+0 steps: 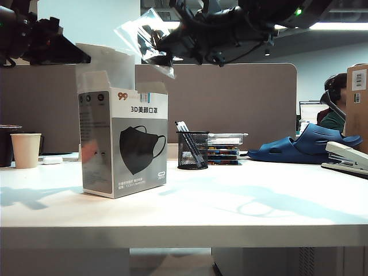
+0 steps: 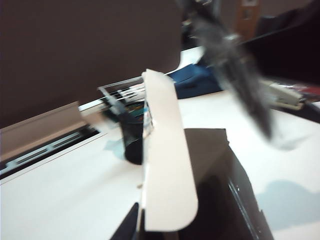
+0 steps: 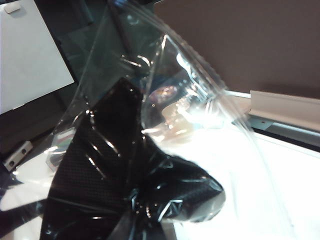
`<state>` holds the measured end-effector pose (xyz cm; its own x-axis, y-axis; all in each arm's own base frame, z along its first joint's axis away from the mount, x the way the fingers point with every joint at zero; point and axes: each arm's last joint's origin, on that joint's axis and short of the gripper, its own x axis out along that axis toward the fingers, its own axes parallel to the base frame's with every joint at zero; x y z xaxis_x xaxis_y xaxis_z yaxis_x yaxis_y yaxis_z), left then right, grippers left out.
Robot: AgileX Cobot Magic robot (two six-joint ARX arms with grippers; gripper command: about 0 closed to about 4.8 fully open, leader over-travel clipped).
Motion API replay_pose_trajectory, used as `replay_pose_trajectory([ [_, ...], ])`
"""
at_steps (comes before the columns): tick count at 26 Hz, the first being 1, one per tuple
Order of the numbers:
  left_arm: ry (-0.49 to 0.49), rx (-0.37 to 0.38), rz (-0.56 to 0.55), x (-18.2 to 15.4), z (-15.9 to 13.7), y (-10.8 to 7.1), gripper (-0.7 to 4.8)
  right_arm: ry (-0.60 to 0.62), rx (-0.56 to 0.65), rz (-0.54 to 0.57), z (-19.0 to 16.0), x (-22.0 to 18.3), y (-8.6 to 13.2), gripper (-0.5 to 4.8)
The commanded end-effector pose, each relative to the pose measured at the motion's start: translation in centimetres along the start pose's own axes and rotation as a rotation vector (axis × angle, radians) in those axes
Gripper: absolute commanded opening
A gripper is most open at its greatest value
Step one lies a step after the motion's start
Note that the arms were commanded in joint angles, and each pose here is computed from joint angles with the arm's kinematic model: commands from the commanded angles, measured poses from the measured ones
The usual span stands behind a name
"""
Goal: Put the mask into the mask box.
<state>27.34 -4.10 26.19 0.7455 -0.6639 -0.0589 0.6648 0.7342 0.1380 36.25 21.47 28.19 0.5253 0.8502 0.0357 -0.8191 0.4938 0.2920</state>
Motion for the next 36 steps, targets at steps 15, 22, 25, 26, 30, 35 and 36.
replay_pose_trajectory([
  [15,-0.030,-0.057,-0.128,0.0,0.3,-0.3,-0.06,0.005,-0.267,0.017,-4.0,2.8,0.6,-0.08],
  [22,-0.031,-0.053,-0.109,0.0,0.4,-0.2,-0.06,0.102,-0.297,0.017,-5.1,2.8,0.4,-0.08],
  [25,-0.024,-0.051,-0.058,0.0,0.4,-0.1,-0.06,0.144,-0.278,0.019,-5.6,2.9,0.5,-0.08],
  [26,-0.021,-0.051,-0.037,0.0,0.3,0.0,-0.06,0.149,-0.276,0.020,-5.6,2.8,0.5,-0.08],
  [30,-0.015,-0.051,0.008,0.0,0.3,0.1,-0.06,0.148,-0.276,0.022,-5.2,2.7,0.7,-0.08],
  [35,-0.006,-0.052,0.067,0.0,0.3,0.3,-0.06,0.147,-0.275,0.084,-3.5,2.0,1.8,1.63],
  [36,-0.007,-0.051,0.067,0.0,0.3,0.3,-0.06,0.155,-0.271,0.083,-3.3,1.9,1.9,1.84],
])
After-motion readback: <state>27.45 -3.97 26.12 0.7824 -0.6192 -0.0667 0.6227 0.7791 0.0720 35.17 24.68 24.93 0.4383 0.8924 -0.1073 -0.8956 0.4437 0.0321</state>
